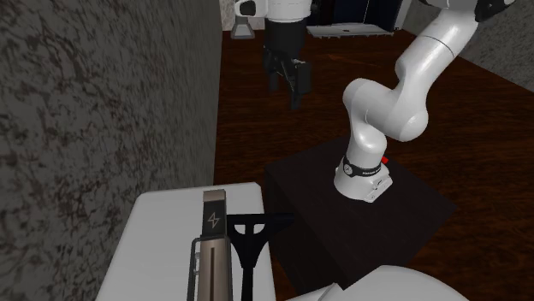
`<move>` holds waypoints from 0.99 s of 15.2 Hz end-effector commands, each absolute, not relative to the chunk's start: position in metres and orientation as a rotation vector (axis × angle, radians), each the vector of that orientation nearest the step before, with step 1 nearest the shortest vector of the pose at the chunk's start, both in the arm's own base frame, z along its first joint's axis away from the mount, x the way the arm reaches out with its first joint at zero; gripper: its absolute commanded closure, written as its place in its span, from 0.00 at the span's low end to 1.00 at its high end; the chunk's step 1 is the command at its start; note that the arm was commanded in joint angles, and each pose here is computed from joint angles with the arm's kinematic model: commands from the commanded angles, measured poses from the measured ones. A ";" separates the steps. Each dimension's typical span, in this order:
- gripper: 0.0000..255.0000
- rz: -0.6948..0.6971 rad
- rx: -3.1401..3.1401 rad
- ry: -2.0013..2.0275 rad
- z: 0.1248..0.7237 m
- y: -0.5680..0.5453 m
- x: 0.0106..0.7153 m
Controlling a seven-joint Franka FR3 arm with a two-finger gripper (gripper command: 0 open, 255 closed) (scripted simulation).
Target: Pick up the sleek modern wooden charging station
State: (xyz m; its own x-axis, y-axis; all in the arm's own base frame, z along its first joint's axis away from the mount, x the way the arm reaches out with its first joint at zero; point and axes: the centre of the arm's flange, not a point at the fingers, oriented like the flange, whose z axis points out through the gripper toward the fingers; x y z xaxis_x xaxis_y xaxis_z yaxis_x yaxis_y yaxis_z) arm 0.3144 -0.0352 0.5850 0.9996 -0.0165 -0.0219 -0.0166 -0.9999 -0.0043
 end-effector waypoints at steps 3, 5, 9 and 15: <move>0.00 0.037 -3.136 -0.069 0.585 -0.025 0.339; 0.00 0.040 -3.131 -0.163 0.584 -0.013 0.363; 0.00 0.045 -3.115 -0.352 0.583 0.014 0.409; 0.00 0.052 -3.068 -0.633 0.582 0.065 0.470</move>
State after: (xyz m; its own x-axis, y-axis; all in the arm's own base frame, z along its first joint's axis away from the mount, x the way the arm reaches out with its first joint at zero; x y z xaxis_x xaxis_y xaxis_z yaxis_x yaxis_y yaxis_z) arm 0.4581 0.0544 0.5808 0.9302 0.3657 -0.0306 0.3654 -0.9307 -0.0138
